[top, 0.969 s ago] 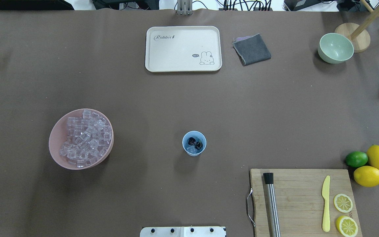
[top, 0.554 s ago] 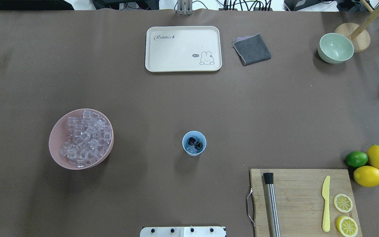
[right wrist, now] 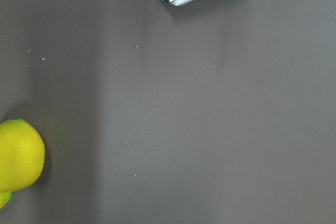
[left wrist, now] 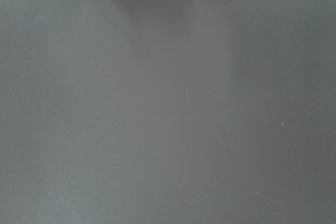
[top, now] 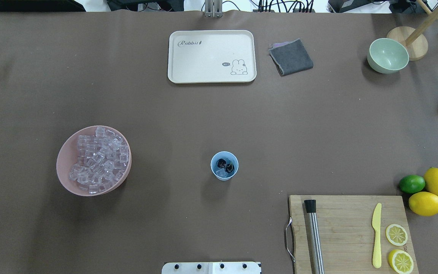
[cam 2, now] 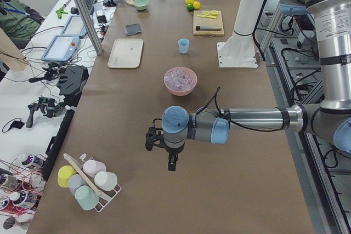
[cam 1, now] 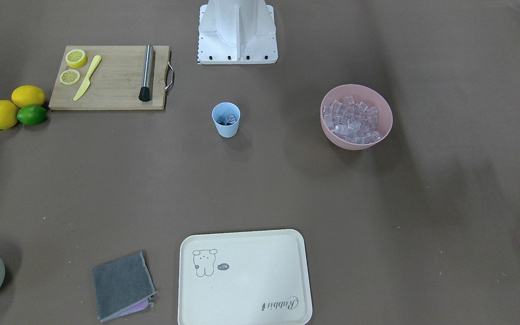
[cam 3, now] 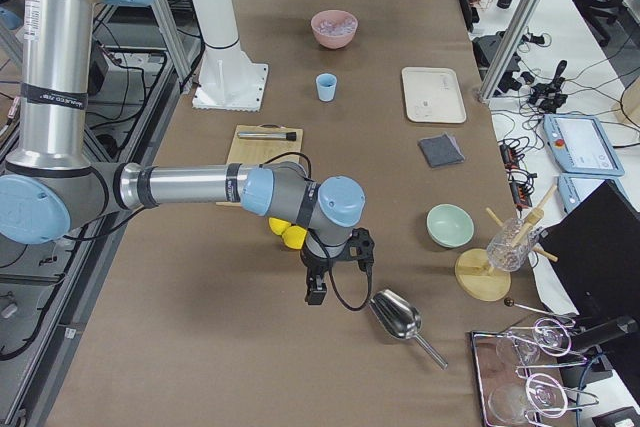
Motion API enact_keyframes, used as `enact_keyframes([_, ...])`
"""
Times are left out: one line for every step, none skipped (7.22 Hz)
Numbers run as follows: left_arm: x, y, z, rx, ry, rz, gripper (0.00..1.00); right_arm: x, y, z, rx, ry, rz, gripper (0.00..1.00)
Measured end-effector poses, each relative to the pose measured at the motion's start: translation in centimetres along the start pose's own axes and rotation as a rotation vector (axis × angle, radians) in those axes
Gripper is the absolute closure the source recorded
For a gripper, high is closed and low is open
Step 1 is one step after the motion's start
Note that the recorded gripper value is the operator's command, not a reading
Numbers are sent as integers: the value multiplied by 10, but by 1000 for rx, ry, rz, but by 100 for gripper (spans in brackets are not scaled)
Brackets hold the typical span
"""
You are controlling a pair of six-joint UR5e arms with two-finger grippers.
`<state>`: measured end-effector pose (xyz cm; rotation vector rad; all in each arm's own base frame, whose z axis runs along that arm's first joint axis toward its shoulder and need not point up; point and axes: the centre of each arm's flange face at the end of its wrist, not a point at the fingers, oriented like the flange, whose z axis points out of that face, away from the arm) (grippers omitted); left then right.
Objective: Put ice and cherries in cup
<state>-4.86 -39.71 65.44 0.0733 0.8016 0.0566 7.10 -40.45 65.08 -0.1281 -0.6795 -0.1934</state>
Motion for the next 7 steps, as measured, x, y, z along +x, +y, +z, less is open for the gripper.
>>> enact_keyframes([0,0,0,0,0,0,2,0,0,0,1,0,0,0])
enact_keyframes([0,0,0,0,0,0,2,-1,-1,-1,2,0,-1,0])
enact_keyframes([0,0,0,-1,-1,-1,2,-1,-1,-1,3,-1,-1,0])
enact_keyframes([0,0,0,-1,-1,-1,2,-1,-2,-2,4,0,-2,0])
enact_keyframes([0,0,0,0,-1,0,2,-2,-2,-2,4,0,-3,0])
enact_keyframes([0,-1,0,0,-1,0,2,-2,-3,-3,5,-1,-3,0])
enact_keyframes([0,-1,0,-1,-1,0,2,-2,-3,-3,6,-1,-4,0])
